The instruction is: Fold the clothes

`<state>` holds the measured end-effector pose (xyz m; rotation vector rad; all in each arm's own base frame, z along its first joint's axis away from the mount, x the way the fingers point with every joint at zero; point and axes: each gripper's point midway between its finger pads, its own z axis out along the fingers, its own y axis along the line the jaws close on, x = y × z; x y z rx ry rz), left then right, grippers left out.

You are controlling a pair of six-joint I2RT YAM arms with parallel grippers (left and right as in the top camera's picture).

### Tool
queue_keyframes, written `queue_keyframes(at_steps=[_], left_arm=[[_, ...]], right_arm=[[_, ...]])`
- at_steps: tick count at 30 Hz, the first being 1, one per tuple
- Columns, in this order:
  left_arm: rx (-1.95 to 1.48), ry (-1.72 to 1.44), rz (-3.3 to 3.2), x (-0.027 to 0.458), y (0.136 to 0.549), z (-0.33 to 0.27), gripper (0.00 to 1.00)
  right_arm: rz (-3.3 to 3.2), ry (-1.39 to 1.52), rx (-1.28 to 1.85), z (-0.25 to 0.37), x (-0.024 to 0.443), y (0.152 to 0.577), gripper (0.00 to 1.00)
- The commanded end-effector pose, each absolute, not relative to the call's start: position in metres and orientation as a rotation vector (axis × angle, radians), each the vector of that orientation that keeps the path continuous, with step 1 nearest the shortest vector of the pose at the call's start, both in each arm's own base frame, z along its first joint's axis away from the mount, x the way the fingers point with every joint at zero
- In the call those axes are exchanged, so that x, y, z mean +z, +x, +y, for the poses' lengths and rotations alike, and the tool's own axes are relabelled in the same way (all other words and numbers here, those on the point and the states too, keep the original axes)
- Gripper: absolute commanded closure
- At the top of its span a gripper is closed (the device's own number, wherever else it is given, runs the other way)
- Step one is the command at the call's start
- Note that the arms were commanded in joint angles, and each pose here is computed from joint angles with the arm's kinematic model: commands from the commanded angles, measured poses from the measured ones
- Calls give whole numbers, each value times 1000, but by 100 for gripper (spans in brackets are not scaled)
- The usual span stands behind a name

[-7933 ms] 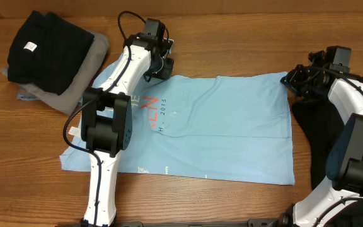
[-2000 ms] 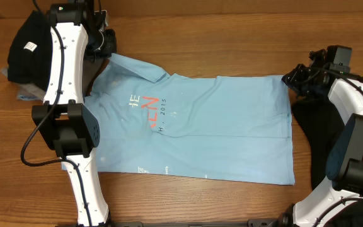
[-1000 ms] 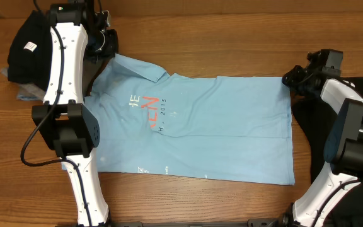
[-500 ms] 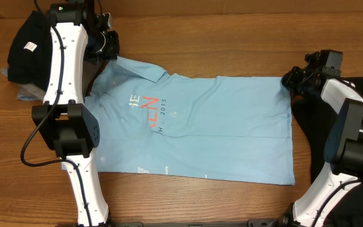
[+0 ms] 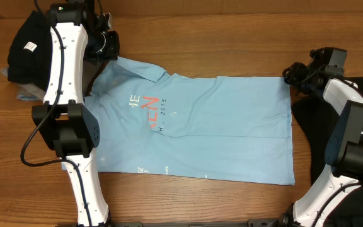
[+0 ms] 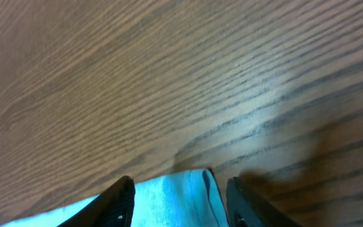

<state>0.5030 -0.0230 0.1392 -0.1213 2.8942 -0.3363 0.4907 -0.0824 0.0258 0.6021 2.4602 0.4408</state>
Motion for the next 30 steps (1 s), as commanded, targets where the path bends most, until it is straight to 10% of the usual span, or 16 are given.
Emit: queue_keyframes(at_steps=[1, 30], left_arm=[[-358, -122, 2874, 147, 504, -25, 96], [-380, -117, 2865, 148, 505, -27, 96]], right_arm=[[2400, 582, 402, -91, 46, 503, 51], [2489, 593, 382, -77, 4, 498, 60]])
